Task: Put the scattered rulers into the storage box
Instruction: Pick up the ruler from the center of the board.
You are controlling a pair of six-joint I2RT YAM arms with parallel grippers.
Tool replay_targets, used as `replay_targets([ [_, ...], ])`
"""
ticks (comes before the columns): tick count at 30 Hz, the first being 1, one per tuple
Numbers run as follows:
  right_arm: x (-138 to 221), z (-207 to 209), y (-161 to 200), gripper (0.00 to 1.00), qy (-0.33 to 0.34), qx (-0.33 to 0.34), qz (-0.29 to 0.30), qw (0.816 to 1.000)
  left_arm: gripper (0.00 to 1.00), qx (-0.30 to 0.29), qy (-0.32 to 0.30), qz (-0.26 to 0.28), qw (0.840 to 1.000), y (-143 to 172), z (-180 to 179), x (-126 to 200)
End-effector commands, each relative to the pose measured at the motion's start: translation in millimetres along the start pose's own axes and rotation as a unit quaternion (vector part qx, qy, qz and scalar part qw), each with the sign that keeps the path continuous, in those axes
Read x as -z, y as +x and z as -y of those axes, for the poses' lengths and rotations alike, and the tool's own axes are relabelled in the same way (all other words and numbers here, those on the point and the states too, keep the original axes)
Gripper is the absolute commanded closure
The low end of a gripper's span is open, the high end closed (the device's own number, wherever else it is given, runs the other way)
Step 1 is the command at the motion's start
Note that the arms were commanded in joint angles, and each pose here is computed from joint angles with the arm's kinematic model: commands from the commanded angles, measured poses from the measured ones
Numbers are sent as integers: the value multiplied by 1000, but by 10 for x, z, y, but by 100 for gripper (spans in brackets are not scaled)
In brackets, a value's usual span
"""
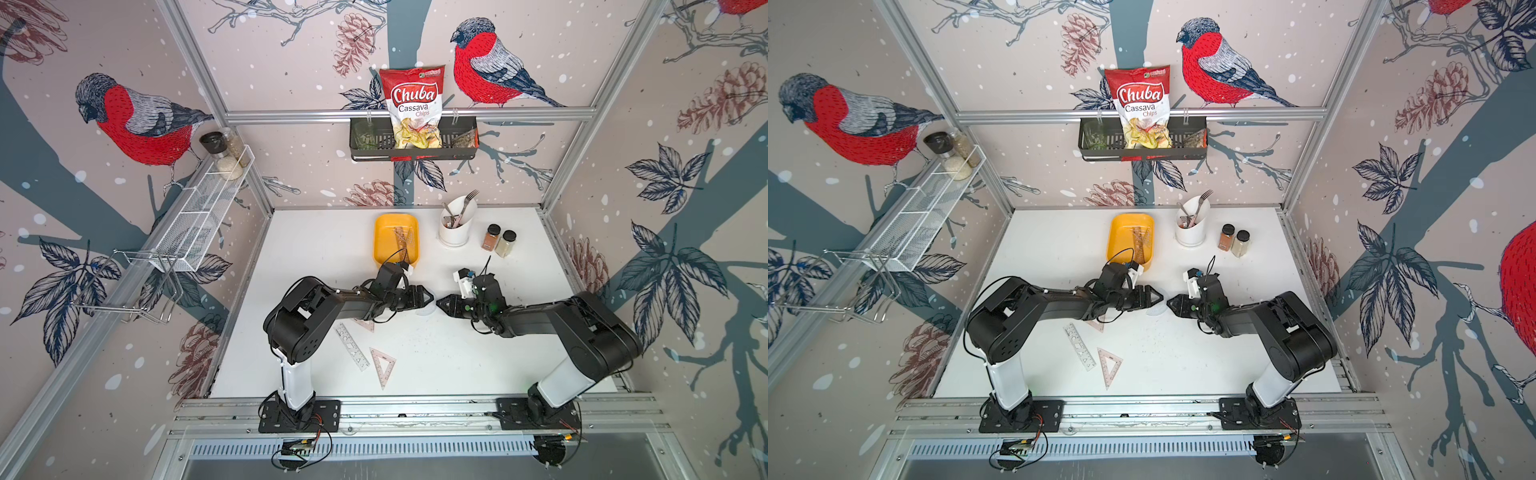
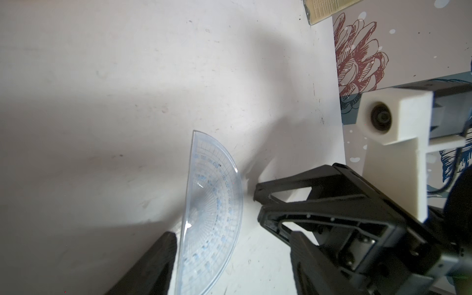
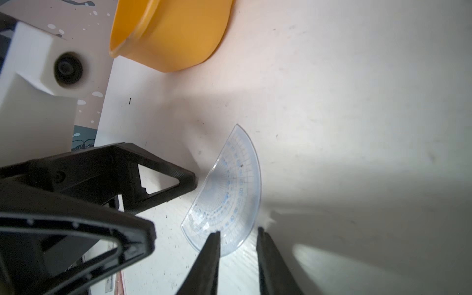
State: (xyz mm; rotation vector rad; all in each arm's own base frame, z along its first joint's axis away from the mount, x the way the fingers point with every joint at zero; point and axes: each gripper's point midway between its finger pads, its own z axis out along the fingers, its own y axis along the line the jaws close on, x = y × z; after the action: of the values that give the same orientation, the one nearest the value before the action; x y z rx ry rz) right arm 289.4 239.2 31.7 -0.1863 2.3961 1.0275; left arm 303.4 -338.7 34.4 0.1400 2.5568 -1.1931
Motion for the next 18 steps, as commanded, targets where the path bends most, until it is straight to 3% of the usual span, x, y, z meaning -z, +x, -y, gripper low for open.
replay_targets([
  [1, -22, -6, -60, 68, 2, -2, 3, 1000, 26, 56, -108, -62, 991, 404, -558, 32],
  [9, -83, -57, -82, 73, -10, 1, 0, 1000, 36, 57, -100, -65, 991, 429, -522, 57],
  [18, -141, -51, -68, 73, -14, 0, -9, 1000, 40, 62, -87, -67, 992, 459, -478, 76],
])
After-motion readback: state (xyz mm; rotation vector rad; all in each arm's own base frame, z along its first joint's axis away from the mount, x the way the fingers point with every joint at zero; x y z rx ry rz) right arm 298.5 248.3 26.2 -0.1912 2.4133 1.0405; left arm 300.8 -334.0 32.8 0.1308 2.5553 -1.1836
